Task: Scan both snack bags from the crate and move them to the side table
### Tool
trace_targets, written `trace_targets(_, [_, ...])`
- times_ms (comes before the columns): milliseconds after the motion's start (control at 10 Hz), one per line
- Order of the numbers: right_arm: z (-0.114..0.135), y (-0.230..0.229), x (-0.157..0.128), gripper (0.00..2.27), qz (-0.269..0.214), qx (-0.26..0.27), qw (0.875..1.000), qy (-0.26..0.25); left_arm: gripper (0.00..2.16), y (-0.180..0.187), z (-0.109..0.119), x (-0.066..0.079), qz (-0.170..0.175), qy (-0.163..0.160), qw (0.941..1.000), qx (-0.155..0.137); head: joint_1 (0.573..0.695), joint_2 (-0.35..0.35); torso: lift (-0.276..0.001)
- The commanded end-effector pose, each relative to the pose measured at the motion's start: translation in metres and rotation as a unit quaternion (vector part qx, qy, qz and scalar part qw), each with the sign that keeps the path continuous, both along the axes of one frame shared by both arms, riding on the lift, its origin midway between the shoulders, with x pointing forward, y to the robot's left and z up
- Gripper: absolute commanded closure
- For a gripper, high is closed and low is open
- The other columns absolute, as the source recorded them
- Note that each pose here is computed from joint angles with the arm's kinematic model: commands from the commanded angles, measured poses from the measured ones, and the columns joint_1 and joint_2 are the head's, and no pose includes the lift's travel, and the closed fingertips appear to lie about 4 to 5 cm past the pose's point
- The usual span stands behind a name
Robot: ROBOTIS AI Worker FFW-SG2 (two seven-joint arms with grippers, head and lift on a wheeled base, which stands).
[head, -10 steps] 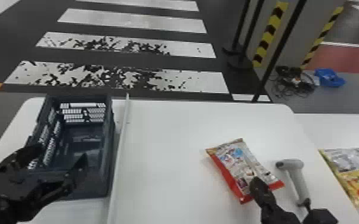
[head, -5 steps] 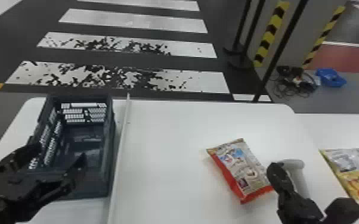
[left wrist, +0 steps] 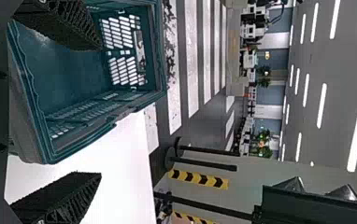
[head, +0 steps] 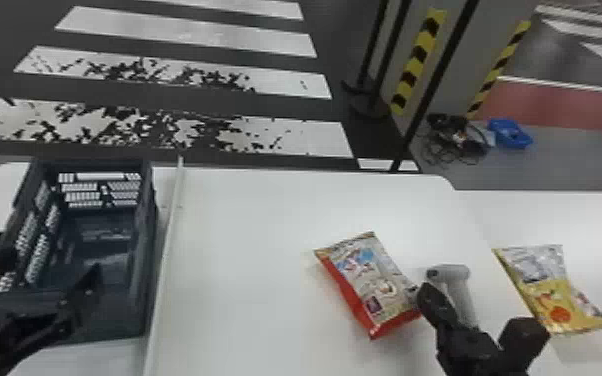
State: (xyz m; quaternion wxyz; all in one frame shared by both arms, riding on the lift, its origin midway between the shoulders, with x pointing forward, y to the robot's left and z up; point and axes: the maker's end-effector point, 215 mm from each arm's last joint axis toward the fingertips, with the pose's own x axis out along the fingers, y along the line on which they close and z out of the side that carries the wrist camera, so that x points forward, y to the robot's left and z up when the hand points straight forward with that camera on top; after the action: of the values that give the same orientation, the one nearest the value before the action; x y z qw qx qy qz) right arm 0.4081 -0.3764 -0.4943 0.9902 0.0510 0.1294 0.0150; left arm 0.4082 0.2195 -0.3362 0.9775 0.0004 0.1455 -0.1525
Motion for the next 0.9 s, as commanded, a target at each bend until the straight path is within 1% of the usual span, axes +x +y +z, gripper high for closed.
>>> trace_targets(0, [-0.014, 0.012, -0.006, 2.24, 0.010, 0.003, 1.000, 0.010, 0.02, 0.001, -0.001, 0.001, 0.000, 0.000, 1.0000, 0.000, 0.695, -0.218, -0.095])
trace_targets(300, [-0.015, 0.029, -0.009, 2.24, 0.018, 0.010, 1.000, 0.003, 0.02, 0.002, 0.000, 0.002, 0.002, -0.002, 1.0000, -0.001, 0.695, -0.191, -0.095])
trace_targets(600, [-0.010, 0.029, -0.007, 2.24, 0.015, 0.008, 1.000, -0.001, 0.02, 0.003, -0.001, 0.003, 0.001, -0.002, 1.0000, 0.001, 0.695, -0.175, -0.095])
trace_targets(700, [-0.003, 0.026, -0.004, 2.24, 0.012, 0.006, 1.000, -0.009, 0.02, 0.004, 0.000, 0.004, 0.000, -0.002, 1.0000, 0.002, 0.695, -0.173, -0.095])
trace_targets(800, [0.013, 0.025, 0.004, 2.24, 0.013, 0.003, 1.000, -0.020, 0.02, 0.004, 0.001, 0.004, -0.001, -0.003, 1.0000, 0.001, 0.695, -0.174, -0.095])
